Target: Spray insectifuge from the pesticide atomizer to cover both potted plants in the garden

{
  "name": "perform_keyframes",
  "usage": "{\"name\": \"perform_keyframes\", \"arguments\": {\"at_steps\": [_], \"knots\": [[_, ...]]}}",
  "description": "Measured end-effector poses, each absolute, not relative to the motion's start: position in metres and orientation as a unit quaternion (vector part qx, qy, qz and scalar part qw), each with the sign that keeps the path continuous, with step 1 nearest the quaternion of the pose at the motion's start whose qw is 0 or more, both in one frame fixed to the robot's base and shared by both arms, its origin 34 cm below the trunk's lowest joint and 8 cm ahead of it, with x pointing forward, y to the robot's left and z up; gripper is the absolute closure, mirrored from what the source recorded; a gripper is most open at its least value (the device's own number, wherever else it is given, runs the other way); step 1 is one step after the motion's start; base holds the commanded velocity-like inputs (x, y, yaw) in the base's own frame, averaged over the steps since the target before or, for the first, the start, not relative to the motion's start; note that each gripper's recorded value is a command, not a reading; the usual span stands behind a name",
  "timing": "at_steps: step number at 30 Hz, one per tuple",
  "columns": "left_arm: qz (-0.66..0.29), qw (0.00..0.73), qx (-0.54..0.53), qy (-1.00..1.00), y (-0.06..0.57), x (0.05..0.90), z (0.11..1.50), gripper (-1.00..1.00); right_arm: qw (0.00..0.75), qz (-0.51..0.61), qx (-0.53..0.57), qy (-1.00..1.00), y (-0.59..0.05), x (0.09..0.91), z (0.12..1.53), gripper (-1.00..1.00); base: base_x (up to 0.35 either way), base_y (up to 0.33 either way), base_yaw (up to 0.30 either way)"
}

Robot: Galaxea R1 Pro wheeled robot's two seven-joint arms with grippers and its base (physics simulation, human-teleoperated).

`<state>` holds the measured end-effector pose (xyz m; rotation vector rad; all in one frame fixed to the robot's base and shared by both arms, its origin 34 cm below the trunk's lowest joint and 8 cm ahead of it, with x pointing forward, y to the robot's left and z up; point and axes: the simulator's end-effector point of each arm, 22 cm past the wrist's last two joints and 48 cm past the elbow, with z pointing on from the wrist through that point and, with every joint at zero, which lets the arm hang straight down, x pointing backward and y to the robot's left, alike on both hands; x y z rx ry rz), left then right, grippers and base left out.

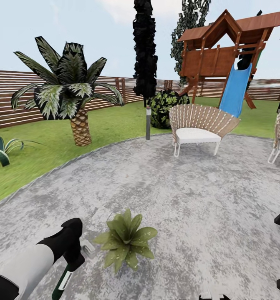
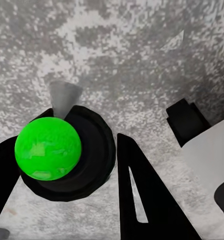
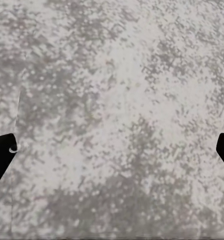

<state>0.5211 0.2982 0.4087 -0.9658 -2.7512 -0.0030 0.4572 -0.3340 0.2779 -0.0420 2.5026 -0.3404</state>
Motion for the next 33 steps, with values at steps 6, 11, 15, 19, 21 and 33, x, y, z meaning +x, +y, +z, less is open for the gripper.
{"name": "perform_keyframes", "arguments": {"at_steps": [6, 11, 15, 19, 21, 33], "knots": [[0.0, 0.112, -0.33, -0.937, 0.296, 0.521, 0.409, 1.0, 0.303, -0.127, -0.014, 0.944, -0.332, 0.457, 0.278, -1.0, -0.02, 0.337, -0.009], [0.0, 0.112, -0.33, -0.937, 0.296, 0.521, 0.409, 1.0, 0.303, -0.127, -0.014, 0.944, -0.333, 0.457, 0.278, -1.0, -0.01, 0.337, -0.157], [0.0, 0.111, -0.33, -0.937, 0.296, 0.522, 0.41, 1.0, 0.304, -0.128, -0.014, 0.944, -0.333, 0.458, 0.279, -1.0, -0.001, 0.337, -0.272], [-0.001, 0.11, -0.329, -0.938, 0.296, 0.522, 0.411, 1.0, 0.305, -0.128, -0.014, 0.944, -0.333, 0.459, 0.28, -1.0, 0.0, 0.337, -0.283], [-0.001, 0.11, -0.33, -0.938, 0.296, 0.522, 0.411, 1.0, 0.306, -0.128, -0.014, 0.943, -0.333, 0.459, 0.28, -1.0, 0.0, 0.337, -0.284], [0.012, 0.092, -0.32, -0.943, 0.289, 0.532, 0.418, 1.0, 0.306, -0.127, 0.017, 0.943, -0.337, 0.458, 0.281, -1.0, 0.0, 0.091, -0.127]]}}
